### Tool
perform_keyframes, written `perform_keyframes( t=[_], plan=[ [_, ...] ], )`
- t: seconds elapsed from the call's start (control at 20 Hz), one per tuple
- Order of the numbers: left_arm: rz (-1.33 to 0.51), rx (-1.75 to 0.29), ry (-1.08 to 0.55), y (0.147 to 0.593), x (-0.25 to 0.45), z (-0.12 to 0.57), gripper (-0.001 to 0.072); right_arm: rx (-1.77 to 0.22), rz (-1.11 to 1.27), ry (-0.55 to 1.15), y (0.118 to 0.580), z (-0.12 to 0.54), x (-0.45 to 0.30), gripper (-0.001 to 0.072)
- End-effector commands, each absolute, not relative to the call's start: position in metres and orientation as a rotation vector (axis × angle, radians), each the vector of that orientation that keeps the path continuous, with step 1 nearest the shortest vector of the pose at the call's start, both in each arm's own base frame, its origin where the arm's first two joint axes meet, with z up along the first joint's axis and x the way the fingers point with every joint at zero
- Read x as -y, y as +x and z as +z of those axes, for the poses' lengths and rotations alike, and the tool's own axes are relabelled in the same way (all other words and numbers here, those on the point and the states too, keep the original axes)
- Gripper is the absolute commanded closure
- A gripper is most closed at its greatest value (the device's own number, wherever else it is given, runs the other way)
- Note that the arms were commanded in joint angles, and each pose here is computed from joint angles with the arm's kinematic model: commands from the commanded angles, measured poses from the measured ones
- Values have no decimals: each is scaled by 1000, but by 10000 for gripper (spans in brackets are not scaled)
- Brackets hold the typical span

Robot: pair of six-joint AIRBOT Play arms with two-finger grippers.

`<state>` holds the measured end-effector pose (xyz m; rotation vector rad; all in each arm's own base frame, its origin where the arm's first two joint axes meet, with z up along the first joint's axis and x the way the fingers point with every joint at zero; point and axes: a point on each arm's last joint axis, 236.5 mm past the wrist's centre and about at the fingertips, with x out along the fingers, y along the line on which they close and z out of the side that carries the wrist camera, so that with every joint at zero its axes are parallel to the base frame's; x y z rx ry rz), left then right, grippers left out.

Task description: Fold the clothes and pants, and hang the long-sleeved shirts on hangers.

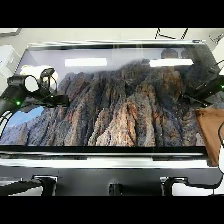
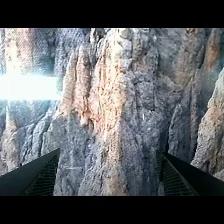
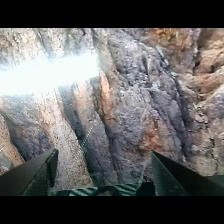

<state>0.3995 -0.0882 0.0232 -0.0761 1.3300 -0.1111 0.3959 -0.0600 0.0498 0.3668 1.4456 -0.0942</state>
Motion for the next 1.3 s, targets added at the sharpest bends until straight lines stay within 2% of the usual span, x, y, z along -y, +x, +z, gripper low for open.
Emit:
perform_keyframes(
  t=[0.0, 0.65, 1.0, 1.15, 1.25],
  plan=[
    [-111, -1331, -75, 399, 88, 23, -7, -1446, -94, 367, 396, 50, 60, 44],
    [-111, -1331, -75, 399, 88, 23, -6, -1445, -94, 367, 396, 50, 60, 44],
    [-114, -1262, -86, 417, 90, 24, -7, -1287, -109, 363, 432, 56, 68, 44],
    [-145, -1274, -158, 416, 106, 22, -7, -1211, -118, 358, 449, 61, 73, 43],
    [-148, -1102, -182, 458, 110, 31, -7, -1166, -124, 354, 458, 65, 76, 44]
  ],
)
